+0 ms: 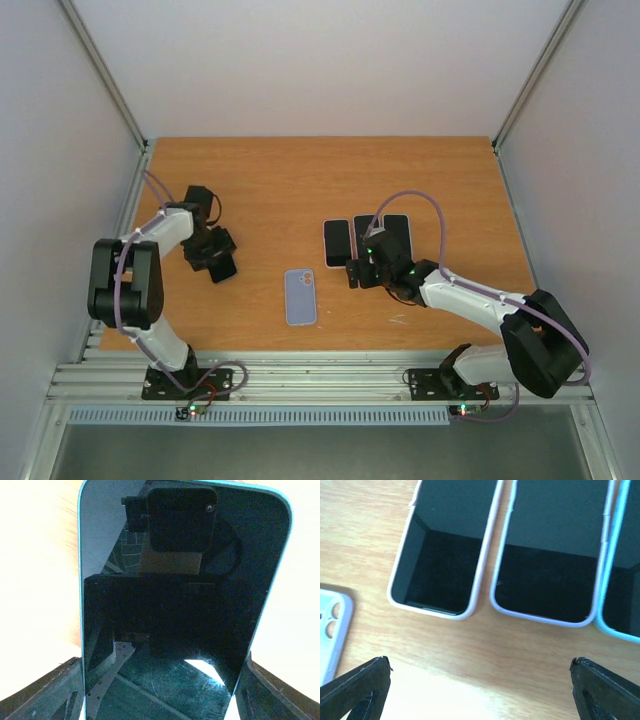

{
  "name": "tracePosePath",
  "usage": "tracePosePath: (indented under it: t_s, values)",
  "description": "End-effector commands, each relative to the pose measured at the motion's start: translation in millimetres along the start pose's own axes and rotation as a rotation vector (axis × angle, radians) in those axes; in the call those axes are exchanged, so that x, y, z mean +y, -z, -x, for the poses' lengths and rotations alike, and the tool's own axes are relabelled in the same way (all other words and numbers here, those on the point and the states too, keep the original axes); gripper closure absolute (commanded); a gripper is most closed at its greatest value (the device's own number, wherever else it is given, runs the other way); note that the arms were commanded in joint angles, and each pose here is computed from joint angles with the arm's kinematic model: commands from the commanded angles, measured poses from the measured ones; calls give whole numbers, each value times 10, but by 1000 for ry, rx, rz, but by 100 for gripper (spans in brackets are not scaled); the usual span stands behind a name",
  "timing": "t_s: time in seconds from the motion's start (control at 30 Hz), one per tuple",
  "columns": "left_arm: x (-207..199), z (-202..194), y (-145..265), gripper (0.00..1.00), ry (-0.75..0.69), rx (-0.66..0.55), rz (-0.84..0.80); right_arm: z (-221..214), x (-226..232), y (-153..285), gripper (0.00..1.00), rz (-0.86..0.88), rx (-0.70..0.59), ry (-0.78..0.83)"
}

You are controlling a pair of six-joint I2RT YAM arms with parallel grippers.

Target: Put the phone into the phone case

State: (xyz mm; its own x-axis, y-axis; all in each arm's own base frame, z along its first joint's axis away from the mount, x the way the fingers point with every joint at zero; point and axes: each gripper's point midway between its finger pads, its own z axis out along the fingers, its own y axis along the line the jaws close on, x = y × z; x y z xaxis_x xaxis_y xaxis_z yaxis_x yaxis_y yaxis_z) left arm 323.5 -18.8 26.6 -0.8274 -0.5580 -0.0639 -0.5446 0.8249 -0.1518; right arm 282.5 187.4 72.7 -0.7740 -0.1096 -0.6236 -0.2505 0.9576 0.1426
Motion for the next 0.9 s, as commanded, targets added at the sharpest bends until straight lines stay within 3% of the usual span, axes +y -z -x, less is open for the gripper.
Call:
tracePosePath:
  t_s: [0.0, 0.43, 0.7, 0.87]
  values:
    - [-413, -193, 244, 36, -52, -38, -130, 66, 198, 97, 2, 117, -4, -29]
    - [-1307, -1101, 579, 36, -285, -52, -348, 129, 828, 384, 2, 467, -4, -54]
    - [-1668, -1468, 764, 36, -379, -82, -453, 134, 1147, 428, 13, 608, 6, -87]
    - [-1744, -1593, 795, 36, -353, -95, -502, 48, 1282, 374, 22, 643, 34, -83]
